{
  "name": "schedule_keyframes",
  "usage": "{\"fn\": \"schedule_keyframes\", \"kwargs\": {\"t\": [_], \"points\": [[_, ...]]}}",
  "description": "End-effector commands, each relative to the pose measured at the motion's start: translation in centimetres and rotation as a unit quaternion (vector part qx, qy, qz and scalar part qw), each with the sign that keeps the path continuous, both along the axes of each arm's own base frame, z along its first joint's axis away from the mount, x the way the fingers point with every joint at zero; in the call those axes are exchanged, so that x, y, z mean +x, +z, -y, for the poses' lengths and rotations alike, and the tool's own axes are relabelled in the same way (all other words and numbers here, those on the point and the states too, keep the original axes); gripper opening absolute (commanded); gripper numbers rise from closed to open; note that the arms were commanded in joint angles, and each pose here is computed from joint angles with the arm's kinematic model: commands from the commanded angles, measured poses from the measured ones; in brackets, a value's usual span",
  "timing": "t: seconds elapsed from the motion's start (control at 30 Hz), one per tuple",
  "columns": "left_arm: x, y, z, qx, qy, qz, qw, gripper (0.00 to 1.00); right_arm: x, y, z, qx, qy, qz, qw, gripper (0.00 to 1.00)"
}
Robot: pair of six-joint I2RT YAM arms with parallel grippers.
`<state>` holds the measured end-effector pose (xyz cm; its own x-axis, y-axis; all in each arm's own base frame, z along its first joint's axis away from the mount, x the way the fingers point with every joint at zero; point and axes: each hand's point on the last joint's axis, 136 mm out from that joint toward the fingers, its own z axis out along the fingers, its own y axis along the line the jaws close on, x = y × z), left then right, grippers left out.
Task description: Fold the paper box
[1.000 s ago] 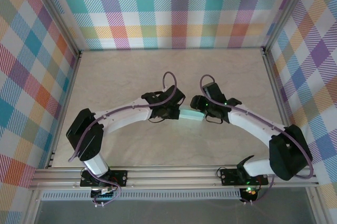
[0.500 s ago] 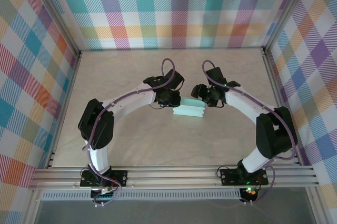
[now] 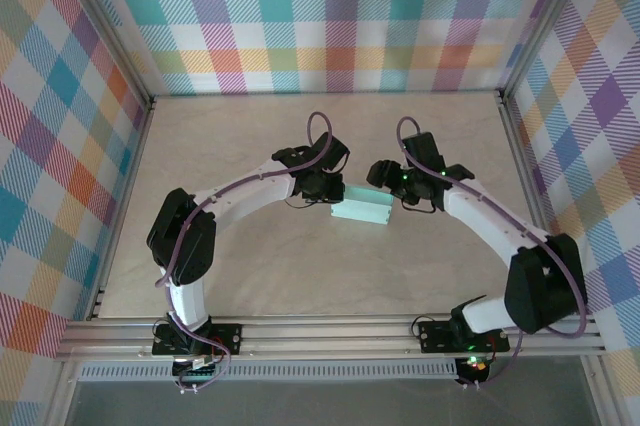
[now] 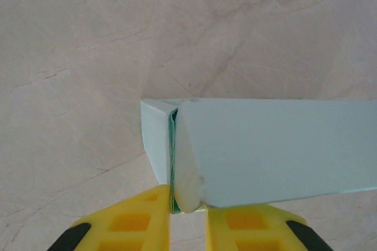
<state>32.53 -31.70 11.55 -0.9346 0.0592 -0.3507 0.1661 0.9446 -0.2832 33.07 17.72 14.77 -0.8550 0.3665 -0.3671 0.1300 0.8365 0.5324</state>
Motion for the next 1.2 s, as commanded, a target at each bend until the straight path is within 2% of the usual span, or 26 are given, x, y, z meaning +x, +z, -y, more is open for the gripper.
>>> {"fn": "schedule_keyframes", "kwargs": {"t": [0.0, 0.13, 0.47, 0.7, 0.8, 0.83, 0.9, 1.0, 1.17], "points": [[-4.2, -6.8, -2.9, 0.084, -0.013, -0.107, 0.991, 0.18, -1.3, -0.3, -0.2, 0.021, -0.003, -0.012, 1.0, 0.7], [-4.4, -7.1, -2.8, 0.085, -0.014, -0.11, 0.99, 0.18, -2.7, -1.6, -0.2, 0.045, -0.011, -0.031, 0.998, 0.61], [-4.6, -7.8, -2.6, 0.087, -0.02, -0.114, 0.989, 0.18, -4.5, -5.8, 0.9, 0.021, -0.024, -0.071, 0.997, 0.41], [-4.8, -8.1, -2.8, 0.089, -0.02, -0.117, 0.989, 0.18, -4.9, -6.1, 1.2, 0.02, -0.027, -0.072, 0.997, 0.39], [-4.9, -8.1, -2.8, 0.088, -0.021, -0.117, 0.989, 0.18, -4.4, -4.4, 1.3, 0.018, -0.024, -0.051, 0.998, 0.41], [-4.9, -8.2, -2.8, 0.089, -0.021, -0.117, 0.989, 0.18, -4.2, -3.9, 1.4, 0.015, -0.026, -0.043, 0.999, 0.45], [-4.9, -8.1, -2.8, 0.089, -0.022, -0.116, 0.989, 0.18, -3.9, -2.8, 1.9, 0.005, -0.031, -0.027, 0.999, 0.57], [-5.0, -8.1, -2.8, 0.09, -0.025, -0.115, 0.989, 0.18, -4.0, -2.6, 2.4, 0.001, -0.043, -0.025, 0.999, 0.68], [-5.0, -8.2, -2.7, 0.088, -0.027, -0.115, 0.989, 0.18, -4.5, -4.3, 1.8, 0.019, -0.044, -0.056, 0.997, 0.71]]}}
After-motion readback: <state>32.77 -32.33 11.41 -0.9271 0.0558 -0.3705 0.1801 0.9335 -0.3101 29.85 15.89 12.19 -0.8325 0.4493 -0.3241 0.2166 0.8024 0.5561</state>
